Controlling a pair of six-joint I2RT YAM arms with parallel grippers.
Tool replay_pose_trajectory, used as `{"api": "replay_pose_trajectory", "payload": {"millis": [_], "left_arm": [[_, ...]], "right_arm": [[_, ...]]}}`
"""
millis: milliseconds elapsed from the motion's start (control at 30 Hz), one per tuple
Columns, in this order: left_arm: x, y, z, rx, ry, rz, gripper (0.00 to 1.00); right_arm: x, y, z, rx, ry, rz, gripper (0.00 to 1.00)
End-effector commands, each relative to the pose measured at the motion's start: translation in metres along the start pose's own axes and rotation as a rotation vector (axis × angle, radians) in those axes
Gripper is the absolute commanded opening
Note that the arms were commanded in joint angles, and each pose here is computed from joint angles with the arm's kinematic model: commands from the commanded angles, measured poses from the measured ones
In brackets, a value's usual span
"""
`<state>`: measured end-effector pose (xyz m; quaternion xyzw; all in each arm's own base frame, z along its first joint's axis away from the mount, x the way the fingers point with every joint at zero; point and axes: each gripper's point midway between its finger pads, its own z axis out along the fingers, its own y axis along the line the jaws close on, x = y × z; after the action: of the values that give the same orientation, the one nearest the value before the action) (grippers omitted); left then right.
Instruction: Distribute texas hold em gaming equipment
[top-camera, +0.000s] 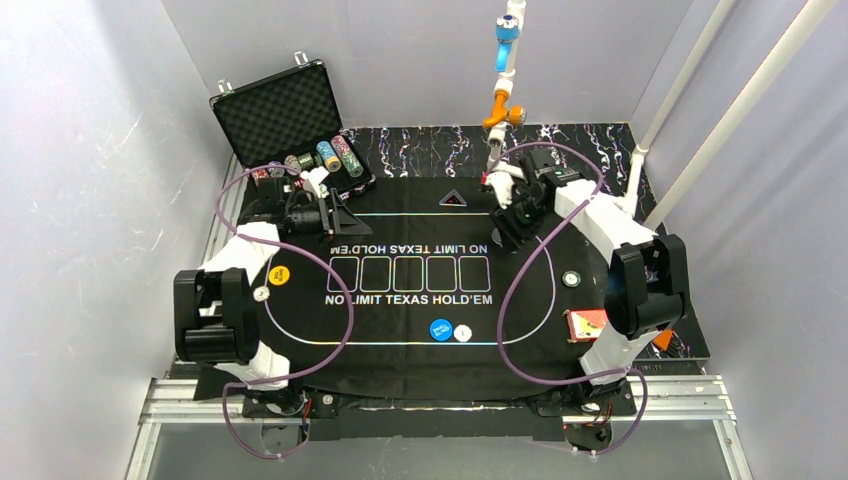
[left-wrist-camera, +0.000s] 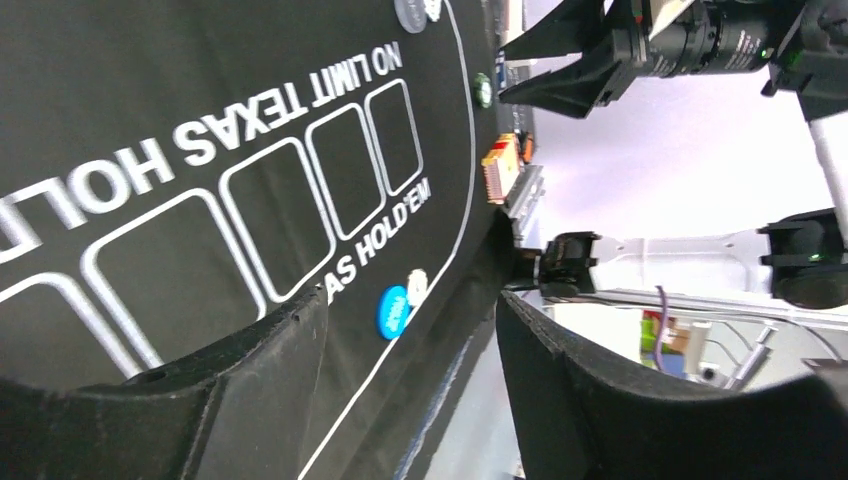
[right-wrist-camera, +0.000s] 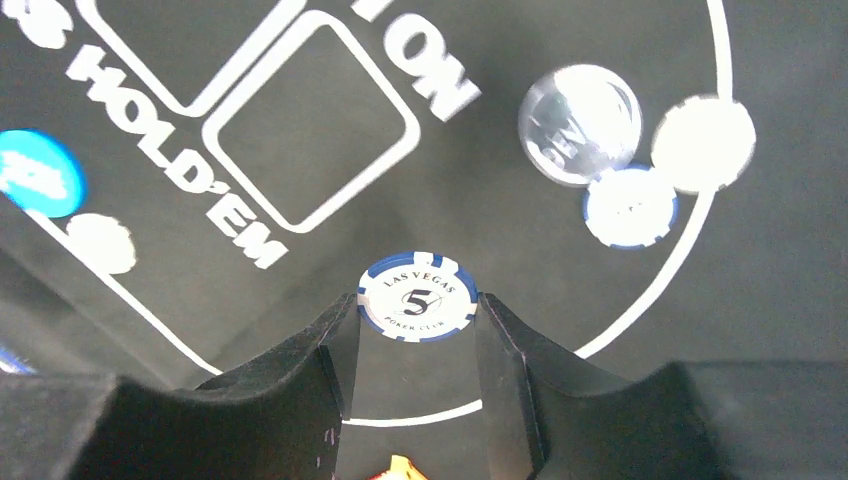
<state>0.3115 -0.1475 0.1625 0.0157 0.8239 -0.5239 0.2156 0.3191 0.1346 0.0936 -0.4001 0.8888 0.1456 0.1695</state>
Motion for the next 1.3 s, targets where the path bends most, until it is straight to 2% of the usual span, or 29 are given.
{"api": "replay_pose_trajectory", "payload": {"millis": [0, 200, 400, 667, 1067, 1267], "left_arm": [[0.004, -0.033, 0.031, 0.131, 0.062, -0.041, 0.57], [0.035, -0.042, 0.077, 0.16, 0.22, -0.105, 0.49], [0.047, -0.053, 0.108, 0.23, 0.261, -0.181, 0.46], [0.064, -0.071, 0.129, 0.259, 0.298, -0.159, 0.47], [0.092, -0.072, 0.147, 0.24, 0.363, -0.186, 0.46], [0.098, -0.077, 0.147, 0.249, 0.374, -0.167, 0.38]], "right_arm": [[-0.039, 0.048, -0.021, -0.114, -0.096, -0.153, 0.18], [-0.058, 0.094, -0.025, -0.223, -0.125, -0.273, 0.18], [-0.068, 0.127, -0.023, -0.277, -0.133, -0.345, 0.17], [-0.074, 0.147, -0.016, -0.295, -0.123, -0.374, 0.17], [-0.085, 0.167, -0.011, -0.291, -0.118, -0.413, 0.18], [-0.087, 0.169, -0.006, -0.272, -0.103, -0.424, 0.18]]}}
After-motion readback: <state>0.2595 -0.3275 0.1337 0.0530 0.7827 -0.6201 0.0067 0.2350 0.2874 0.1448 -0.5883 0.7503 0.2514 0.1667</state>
